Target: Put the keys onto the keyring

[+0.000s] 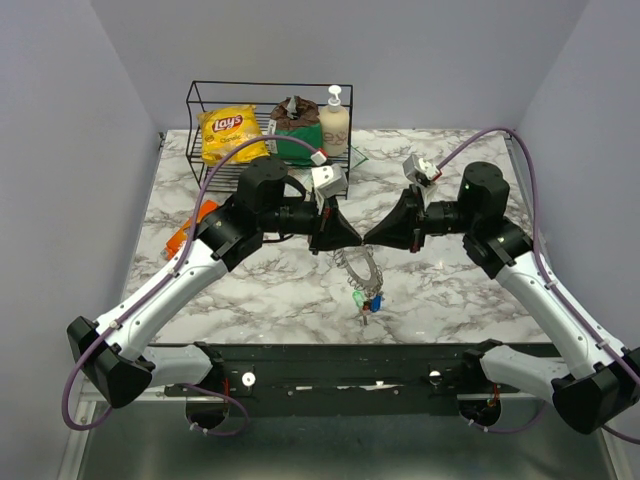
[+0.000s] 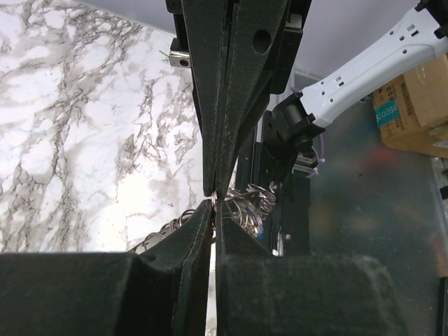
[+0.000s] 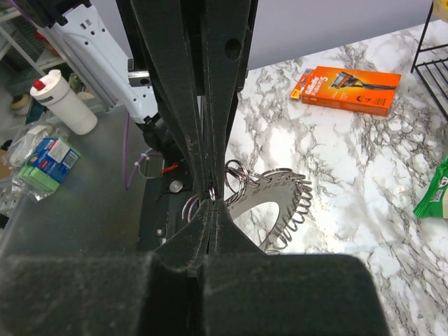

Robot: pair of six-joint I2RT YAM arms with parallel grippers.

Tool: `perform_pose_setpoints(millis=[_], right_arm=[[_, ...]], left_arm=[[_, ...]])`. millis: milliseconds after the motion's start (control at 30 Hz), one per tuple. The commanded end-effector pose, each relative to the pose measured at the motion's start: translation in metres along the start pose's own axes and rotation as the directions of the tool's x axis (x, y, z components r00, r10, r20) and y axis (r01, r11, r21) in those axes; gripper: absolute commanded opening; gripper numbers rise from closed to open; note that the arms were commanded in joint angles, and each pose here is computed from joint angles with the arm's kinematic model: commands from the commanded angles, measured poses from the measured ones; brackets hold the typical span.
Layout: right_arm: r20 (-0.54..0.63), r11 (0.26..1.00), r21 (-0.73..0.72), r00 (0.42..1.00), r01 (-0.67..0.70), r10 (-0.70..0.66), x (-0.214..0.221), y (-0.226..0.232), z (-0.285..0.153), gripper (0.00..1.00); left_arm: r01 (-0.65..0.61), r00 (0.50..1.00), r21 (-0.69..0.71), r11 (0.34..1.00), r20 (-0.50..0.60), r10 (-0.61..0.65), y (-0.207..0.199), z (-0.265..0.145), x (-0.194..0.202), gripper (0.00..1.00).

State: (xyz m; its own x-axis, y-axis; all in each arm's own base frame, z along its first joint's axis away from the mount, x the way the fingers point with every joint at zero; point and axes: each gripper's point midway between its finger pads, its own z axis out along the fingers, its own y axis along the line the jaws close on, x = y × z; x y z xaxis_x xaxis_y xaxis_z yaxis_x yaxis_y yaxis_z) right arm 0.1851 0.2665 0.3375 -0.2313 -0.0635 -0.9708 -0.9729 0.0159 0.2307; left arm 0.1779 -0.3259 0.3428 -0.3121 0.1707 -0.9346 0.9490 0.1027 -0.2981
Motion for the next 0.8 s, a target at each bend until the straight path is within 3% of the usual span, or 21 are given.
perform_pose_setpoints(millis=[0, 33, 133, 333, 767], right_arm=[[-0.008, 1.000, -0.017, 1.000, -0.009, 0.009, 0.003, 0.004, 0.000, 0.01], [-0.010, 1.000, -0.020, 1.000, -0.017, 0.017, 0.004, 0.003, 0.001, 0.01], [-0.013, 0.999, -0.036, 0.999, -0.034, 0.033, 0.004, 0.005, 0.002, 0.01], [-0.004, 0.999, -0.026, 1.000, -0.029, 0.029, 0.002, 0.005, 0.001, 0.01], [0.064, 0.997, -0.048, 0.996, 0.066, -0.063, -0.024, 0.024, -0.005, 0.01]], left_arm=[[-0.062, 0.995, -0.007, 0.998, 0.072, 0.062, -0.008, -0.005, -0.018, 0.23], [-0.063, 0.995, -0.009, 0.998, 0.077, 0.063, -0.007, -0.005, -0.019, 0.32], [-0.075, 0.992, -0.036, 0.997, 0.095, 0.078, -0.006, -0.008, -0.023, 0.46], [-0.079, 0.988, -0.107, 0.991, 0.126, 0.092, 0.002, -0.014, -0.027, 0.60], [-0.166, 0.978, -0.108, 0.980, 0.113, 0.178, -0.011, -0.039, -0.036, 0.57]])
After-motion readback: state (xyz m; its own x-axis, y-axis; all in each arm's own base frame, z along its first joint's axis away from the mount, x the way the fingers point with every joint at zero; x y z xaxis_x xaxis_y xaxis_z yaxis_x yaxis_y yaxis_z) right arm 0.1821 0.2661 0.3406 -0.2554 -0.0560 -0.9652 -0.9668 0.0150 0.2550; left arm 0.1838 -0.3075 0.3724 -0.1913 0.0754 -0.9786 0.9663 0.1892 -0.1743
